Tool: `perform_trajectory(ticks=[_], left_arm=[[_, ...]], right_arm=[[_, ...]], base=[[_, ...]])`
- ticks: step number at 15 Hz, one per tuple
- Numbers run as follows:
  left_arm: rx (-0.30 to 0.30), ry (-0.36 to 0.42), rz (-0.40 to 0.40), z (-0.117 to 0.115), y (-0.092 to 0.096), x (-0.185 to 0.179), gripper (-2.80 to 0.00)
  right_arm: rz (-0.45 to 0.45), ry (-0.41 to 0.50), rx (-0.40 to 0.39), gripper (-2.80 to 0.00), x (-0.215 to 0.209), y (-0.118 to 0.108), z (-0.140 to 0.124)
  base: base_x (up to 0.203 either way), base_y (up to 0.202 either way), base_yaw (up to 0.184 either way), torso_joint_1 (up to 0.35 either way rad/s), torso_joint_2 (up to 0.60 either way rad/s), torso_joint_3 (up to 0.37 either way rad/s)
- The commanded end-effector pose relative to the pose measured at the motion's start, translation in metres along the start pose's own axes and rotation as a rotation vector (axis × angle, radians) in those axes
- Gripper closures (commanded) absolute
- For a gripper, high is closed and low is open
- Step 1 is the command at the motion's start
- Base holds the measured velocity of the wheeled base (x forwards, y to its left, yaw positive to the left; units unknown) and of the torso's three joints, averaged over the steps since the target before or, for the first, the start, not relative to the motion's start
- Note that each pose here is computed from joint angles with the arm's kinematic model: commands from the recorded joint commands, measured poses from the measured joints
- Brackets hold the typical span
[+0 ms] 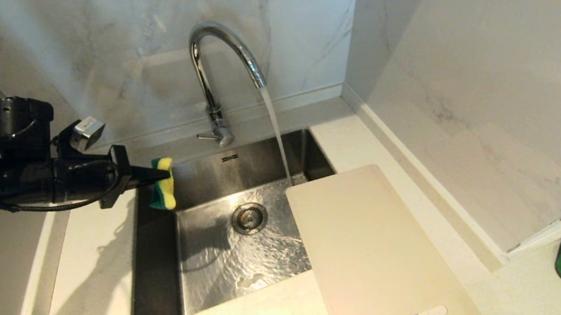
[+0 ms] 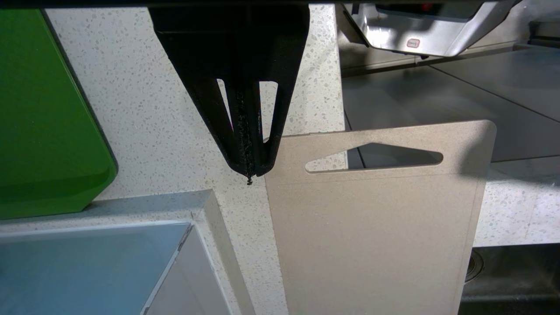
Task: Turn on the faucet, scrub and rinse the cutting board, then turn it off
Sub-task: Put down the cleaning cloth
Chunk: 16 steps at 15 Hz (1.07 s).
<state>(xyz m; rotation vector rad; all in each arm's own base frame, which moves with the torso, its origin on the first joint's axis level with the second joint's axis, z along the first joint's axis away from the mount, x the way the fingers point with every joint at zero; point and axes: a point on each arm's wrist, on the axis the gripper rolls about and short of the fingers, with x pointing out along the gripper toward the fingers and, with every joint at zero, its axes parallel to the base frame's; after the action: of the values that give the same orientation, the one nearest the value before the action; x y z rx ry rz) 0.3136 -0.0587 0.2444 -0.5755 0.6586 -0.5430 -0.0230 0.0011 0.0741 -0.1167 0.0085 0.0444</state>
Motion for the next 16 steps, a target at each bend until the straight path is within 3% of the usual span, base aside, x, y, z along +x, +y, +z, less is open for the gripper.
perform_trajectory(ticks=[1,3,4,10,16], left_arm=[[0.102,0.04,0.153,0.001,0.011,-0.006,0.0],[0.209,0.058,0.325,-0.001,0.026,-0.006,0.0],[0.223,0.068,0.385,-0.001,0.038,-0.008,0.0],[0.158,0.142,0.527,-0.002,0.104,-0.005,0.0],[0.121,0.184,0.575,-0.007,0.128,0.008,0.0]], right_arm=[[0.001,0.003,-0.001,0.0,0.0,0.0,0.0],[0.001,0.003,0.001,0.0,0.0,0.0,0.0],[0.001,0.003,0.0,0.0,0.0,0.0,0.0],[0.0,0.004,0.008,0.0,0.0,0.0,0.0],[0.0,0.004,0.014,0.0,0.0,0.0,0.0]], base=[[0.0,0.0,0.0,0.0,0.0,0.0],[0.0,0.0,0.0,0.0,0.0,0.0],[0.0,0.0,0.0,0.0,0.0,0.0],[0.0,0.0,0.0,0.0,0.0,0.0],[0.0,0.0,0.0,0.0,0.0,0.0]])
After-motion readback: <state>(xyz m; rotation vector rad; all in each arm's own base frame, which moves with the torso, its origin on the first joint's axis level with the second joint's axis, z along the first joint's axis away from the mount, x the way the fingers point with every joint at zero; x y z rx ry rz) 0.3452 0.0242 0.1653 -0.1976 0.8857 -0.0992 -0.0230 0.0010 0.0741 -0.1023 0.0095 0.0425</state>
